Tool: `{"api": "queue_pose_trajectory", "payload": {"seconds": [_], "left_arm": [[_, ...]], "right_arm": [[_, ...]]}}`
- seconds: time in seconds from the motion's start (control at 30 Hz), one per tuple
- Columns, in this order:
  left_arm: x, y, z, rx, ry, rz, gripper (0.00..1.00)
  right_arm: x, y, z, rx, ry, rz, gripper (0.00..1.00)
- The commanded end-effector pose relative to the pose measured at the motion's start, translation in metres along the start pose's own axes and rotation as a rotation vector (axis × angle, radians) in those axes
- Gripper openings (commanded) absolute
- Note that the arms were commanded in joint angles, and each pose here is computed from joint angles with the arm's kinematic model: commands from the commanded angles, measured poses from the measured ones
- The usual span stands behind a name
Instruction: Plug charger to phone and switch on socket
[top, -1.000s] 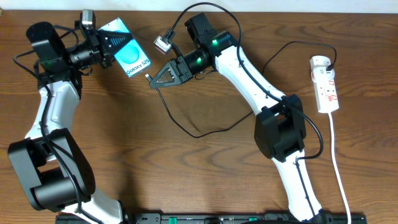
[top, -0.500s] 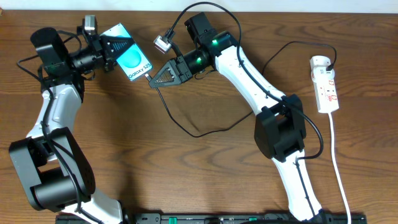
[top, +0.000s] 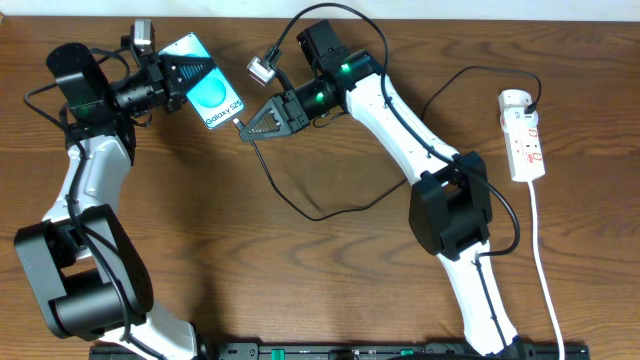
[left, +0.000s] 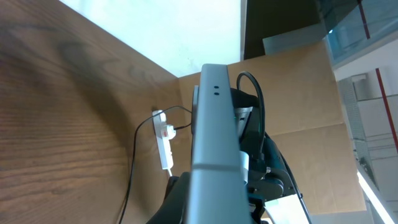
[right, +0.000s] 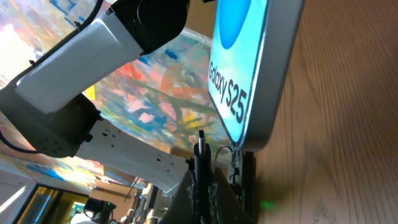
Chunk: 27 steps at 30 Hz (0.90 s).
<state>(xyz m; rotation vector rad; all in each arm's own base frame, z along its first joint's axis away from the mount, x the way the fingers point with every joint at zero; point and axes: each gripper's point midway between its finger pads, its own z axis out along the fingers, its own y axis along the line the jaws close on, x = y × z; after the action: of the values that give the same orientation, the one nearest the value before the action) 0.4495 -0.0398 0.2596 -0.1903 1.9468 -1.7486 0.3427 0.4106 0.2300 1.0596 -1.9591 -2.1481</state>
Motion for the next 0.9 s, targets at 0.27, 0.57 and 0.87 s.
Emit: {"api": "queue_pose_trajectory", "payload": {"seconds": [0.27,0.57,0.87], "left_arm": [[-0.005,0.001,0.000,-0.010,-0.024,-0.051,0.07],[-0.003,0.000,0.007,-0.011,-0.018,-0.052,0.07],[0.001,-0.004,0.015,0.001,-0.001,-0.021,0.07]], "right_arm": [[-0.001,0.009,0.001,-0.025,0.003,-0.003,0.01],[-0.001,0.006,0.002,-0.010,0.003,-0.002,0.01],[-0.001,0.005,0.001,-0.007,0.002,0.008,0.01]]}}
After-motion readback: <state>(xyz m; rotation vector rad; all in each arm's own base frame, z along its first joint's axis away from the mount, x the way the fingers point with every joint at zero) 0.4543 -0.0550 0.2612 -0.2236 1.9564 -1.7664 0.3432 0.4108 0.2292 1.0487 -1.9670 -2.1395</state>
